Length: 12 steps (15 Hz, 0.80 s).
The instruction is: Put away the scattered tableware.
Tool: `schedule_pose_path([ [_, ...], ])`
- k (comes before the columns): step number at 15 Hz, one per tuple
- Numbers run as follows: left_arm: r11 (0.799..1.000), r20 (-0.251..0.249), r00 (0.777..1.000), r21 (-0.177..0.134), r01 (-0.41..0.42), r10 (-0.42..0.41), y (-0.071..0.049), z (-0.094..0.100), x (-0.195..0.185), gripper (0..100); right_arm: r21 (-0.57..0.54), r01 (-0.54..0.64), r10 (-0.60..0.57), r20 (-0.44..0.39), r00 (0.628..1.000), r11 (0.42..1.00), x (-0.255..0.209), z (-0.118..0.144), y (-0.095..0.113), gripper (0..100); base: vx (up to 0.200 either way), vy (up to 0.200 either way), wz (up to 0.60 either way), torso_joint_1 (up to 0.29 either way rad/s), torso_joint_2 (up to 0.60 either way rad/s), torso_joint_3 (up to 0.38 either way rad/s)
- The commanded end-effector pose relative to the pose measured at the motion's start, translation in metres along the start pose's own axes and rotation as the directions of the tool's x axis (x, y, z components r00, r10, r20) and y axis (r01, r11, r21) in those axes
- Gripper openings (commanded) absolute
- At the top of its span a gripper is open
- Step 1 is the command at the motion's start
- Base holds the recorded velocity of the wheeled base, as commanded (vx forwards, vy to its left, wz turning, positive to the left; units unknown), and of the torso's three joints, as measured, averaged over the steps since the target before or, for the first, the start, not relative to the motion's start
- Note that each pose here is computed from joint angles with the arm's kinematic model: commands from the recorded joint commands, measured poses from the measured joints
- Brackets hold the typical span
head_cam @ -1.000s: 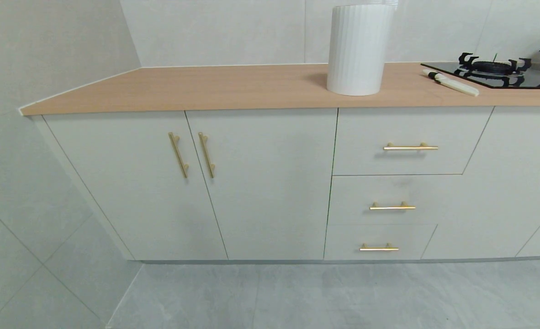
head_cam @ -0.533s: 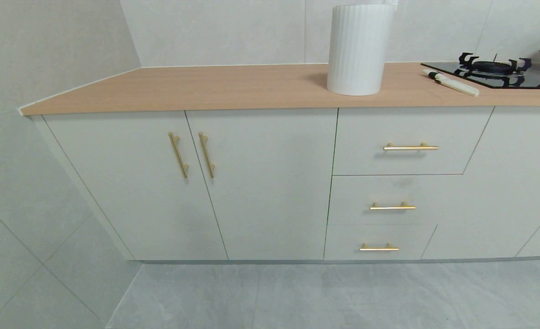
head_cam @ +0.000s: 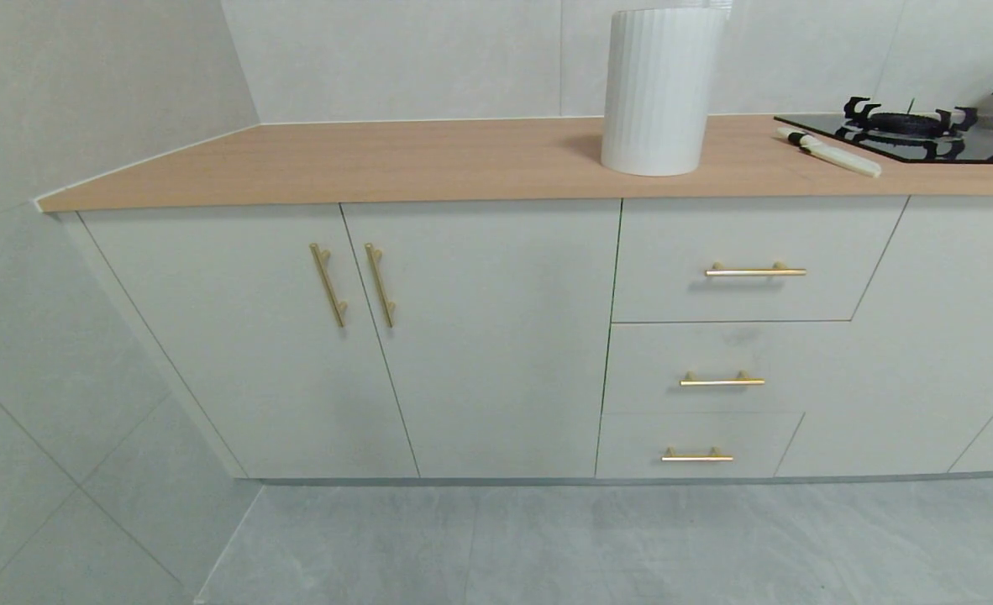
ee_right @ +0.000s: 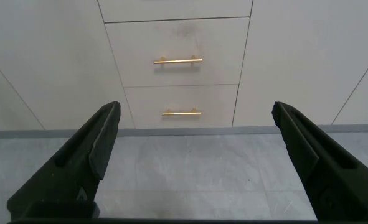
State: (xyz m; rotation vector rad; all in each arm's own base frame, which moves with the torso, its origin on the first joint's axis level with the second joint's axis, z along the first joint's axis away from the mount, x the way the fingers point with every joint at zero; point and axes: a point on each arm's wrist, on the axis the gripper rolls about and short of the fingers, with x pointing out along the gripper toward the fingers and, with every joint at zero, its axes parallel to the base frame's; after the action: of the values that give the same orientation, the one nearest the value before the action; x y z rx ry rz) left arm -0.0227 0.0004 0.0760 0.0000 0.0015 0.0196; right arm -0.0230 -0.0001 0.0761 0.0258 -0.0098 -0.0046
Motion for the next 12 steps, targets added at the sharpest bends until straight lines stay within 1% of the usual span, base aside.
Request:
schedule_pose_path([
  [1, 1.0, 0.0, 1.0, 0.002, 0.0, 0.0, 0.0, 0.0, 0.0, 100, 0.0, 0.0, 0.0, -0.005, 1.0, 1.0, 0.0002, -0.0002, 0.0, 100, 0.0, 0.0, 0.0, 0.0, 0.0, 0.0],
  [2, 1.0, 0.0, 1.0, 0.006, 0.0, 0.0, 0.0, 0.0, 0.0, 100, 0.0, 0.0, 0.0, -0.005, 1.0, 1.0, 0.0002, -0.0002, 0.0, 100, 0.0, 0.0, 0.0, 0.0, 0.0, 0.0],
  [3, 1.0, 0.0, 1.0, 0.0, 0.0, 0.0, 0.0, 0.0, 0.0, 100, 0.0, -0.001, 0.001, -0.005, 1.0, 1.0, 0.0002, -0.0002, 0.0, 100, 0.0, 0.0, 0.0, 0.0, 0.0, 0.0],
  [9, 1.0, 0.0, 1.0, 0.002, 0.0, 0.0, 0.0, 0.0, 0.0, 100, -0.001, 0.002, -0.002, -0.005, 1.0, 1.0, 0.0002, -0.0002, 0.0, 100, 0.0, 0.0, 0.0, 0.0, 0.0, 0.0],
  [12, 1.0, 0.0, 1.0, 0.0, 0.0, 0.0, 0.0, 0.0, 0.0, 100, -0.001, 0.002, -0.002, -0.005, 1.0, 1.0, 0.0002, -0.0002, 0.0, 100, 0.2, 0.0, 0.0, 0.001, 0.0, 0.006],
])
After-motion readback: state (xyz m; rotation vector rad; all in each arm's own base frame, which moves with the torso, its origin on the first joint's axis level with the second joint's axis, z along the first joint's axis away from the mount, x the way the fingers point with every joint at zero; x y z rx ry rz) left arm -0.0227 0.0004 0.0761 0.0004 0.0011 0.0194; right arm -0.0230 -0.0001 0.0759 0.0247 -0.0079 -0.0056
